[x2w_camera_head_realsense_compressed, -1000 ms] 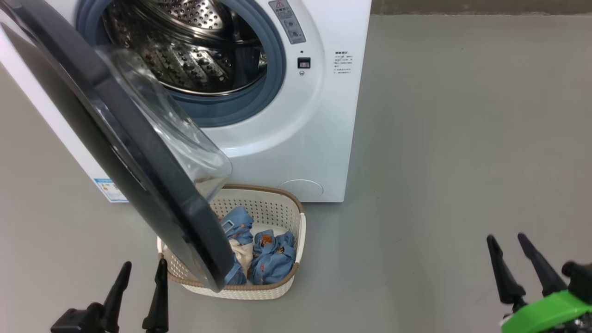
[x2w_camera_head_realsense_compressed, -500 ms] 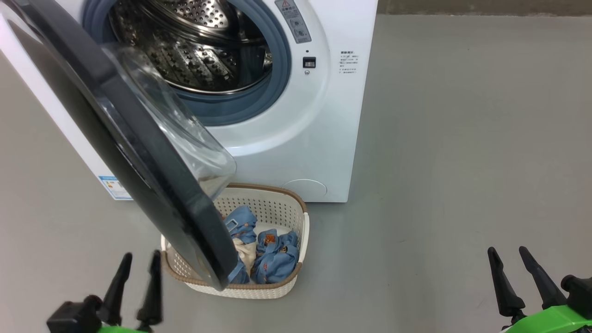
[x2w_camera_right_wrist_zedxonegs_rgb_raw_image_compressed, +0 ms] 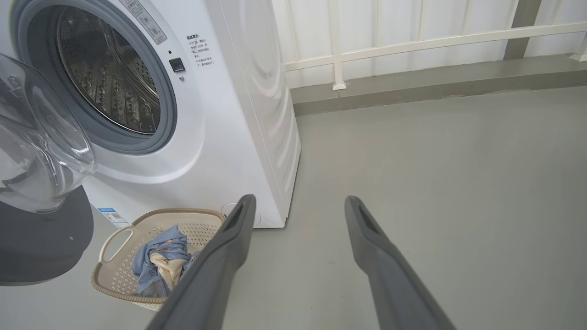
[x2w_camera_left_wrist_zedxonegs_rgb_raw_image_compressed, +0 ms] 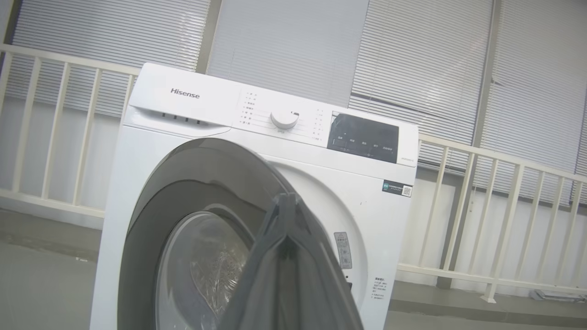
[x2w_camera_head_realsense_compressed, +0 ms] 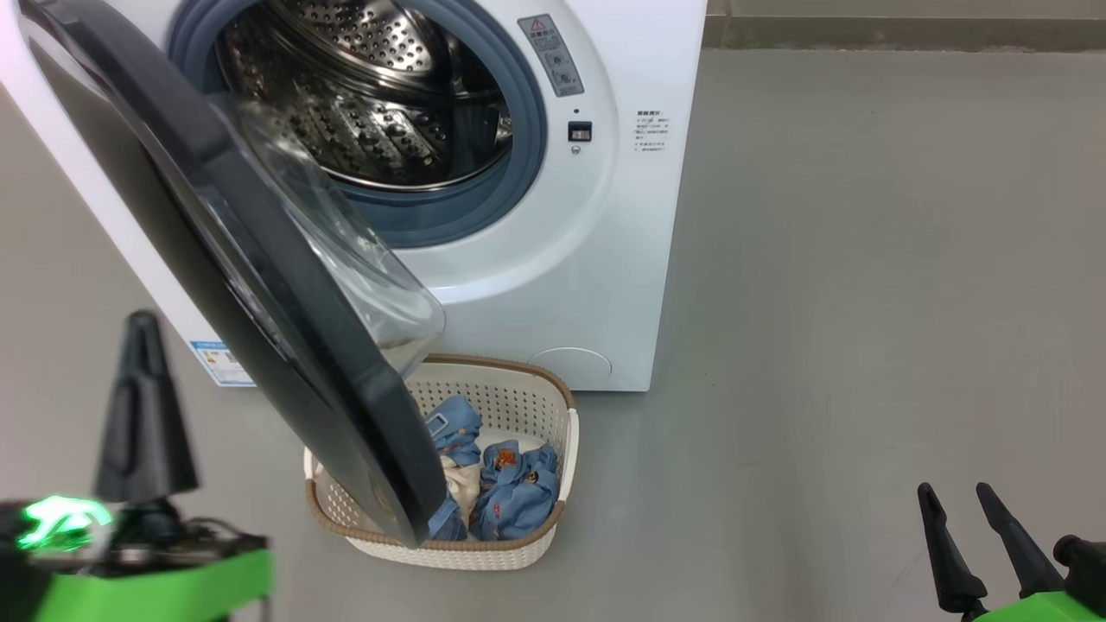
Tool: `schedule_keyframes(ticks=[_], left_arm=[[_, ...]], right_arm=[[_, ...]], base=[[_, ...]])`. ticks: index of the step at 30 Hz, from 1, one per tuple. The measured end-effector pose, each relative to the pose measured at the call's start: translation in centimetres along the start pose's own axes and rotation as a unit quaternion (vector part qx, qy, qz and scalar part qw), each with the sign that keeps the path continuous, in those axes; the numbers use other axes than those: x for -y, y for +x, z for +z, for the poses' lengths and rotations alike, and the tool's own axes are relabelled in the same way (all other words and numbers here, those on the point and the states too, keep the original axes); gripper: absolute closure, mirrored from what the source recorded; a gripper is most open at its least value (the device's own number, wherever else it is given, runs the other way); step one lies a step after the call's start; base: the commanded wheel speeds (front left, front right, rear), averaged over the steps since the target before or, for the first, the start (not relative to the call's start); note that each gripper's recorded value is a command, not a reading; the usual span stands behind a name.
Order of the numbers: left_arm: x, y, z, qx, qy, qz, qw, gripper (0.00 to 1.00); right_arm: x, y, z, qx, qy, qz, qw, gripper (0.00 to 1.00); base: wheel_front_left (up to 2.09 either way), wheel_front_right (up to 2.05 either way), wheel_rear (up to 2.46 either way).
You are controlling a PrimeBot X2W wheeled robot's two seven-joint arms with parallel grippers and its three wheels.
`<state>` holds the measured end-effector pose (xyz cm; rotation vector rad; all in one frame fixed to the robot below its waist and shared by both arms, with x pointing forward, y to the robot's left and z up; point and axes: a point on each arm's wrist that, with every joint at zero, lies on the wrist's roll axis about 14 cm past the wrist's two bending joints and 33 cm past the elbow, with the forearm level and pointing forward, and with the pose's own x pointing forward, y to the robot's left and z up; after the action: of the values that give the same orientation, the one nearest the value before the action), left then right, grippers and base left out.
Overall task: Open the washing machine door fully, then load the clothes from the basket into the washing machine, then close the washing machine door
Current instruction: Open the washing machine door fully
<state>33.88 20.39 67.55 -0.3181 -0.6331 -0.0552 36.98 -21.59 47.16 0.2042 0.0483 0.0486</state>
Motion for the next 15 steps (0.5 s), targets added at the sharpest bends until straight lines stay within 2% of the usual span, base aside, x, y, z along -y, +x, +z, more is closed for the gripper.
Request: schedule_keyframes(ticks=[2,7,10,15], left_arm=[[2.5,0.2,0.2,0.005,-0.015,-0.035,0.999,1.00],[8.3,-1.1,-2.8,-0.047,-0.060,-0.114,0.991,1.00],[10.0,-2.5,-5.7,-0.098,-0.084,-0.132,0.983,1.00],[10.2,-4.6,-10.3,-0.177,-0.109,-0.121,0.971,1.00]], right_arm=[[0.0,0.0,0.1,0.002,0.000,0.000,1.000,0.00],[0.1,-0.2,0.3,0.005,0.001,-0.002,1.000,0.00],[0.1,-0.3,0.4,0.007,0.000,-0.003,1.000,0.00],[0.0,-0.5,0.3,0.005,-0.001,-0.002,1.000,0.00]], base=[[0.00,0.00,0.00],[0.00,0.00,0.00],[0.00,0.00,0.00],[0.00,0.00,0.00]])
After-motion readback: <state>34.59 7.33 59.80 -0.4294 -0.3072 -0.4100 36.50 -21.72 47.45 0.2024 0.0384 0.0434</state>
